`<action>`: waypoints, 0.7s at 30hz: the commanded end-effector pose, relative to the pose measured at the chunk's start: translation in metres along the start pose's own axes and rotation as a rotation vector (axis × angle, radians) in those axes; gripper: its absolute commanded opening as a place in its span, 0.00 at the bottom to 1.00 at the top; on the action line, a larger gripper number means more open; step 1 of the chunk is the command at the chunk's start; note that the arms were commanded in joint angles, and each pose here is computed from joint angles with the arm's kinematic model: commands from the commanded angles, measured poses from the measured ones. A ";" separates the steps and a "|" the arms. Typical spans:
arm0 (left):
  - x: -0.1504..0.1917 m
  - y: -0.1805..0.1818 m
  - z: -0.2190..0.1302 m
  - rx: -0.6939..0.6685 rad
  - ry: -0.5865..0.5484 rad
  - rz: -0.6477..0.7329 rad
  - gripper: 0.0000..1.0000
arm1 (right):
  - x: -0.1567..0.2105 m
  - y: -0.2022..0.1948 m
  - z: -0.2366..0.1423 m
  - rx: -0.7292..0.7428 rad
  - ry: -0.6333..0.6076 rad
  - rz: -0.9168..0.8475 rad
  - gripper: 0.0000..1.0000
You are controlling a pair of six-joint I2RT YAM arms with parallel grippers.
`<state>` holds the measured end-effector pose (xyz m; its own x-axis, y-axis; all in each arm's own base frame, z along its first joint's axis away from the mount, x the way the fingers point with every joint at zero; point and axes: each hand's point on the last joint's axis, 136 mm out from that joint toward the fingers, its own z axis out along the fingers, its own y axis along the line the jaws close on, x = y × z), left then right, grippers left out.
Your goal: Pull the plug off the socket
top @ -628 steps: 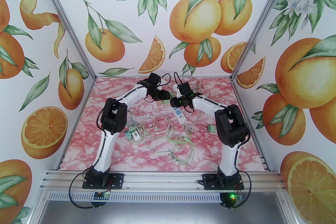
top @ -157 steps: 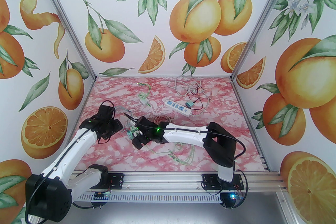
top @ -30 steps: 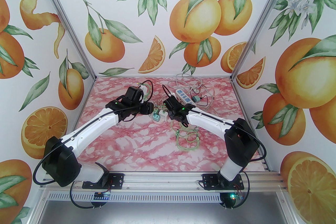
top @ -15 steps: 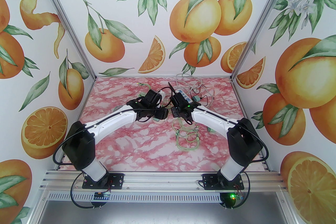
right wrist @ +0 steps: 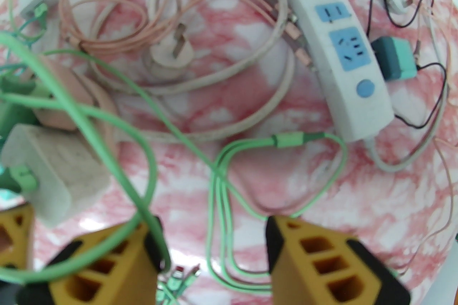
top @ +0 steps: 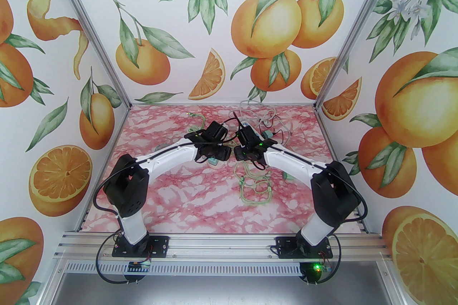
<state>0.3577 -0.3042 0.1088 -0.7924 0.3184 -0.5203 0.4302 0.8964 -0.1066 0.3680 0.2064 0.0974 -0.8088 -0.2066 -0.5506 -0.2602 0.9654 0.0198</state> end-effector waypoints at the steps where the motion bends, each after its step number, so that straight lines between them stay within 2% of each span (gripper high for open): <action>1: 0.006 -0.006 0.011 -0.010 0.041 0.058 0.61 | -0.013 0.008 -0.012 -0.084 -0.053 0.049 0.54; 11: 0.016 -0.009 0.023 -0.028 0.091 0.094 0.59 | -0.006 0.008 -0.008 -0.126 -0.029 0.072 0.55; 18: -0.007 -0.015 -0.010 0.011 0.016 0.073 0.61 | -0.007 0.013 -0.010 -0.153 -0.017 0.121 0.60; 21: -0.017 -0.017 -0.028 0.035 -0.015 0.057 0.64 | -0.006 0.013 -0.016 -0.158 -0.015 0.152 0.63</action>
<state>0.3563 -0.3102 0.1022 -0.7827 0.3826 -0.4910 0.4670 0.8824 -0.0568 0.3619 0.2095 0.0948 -0.8468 -0.1117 -0.5201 -0.2264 0.9604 0.1623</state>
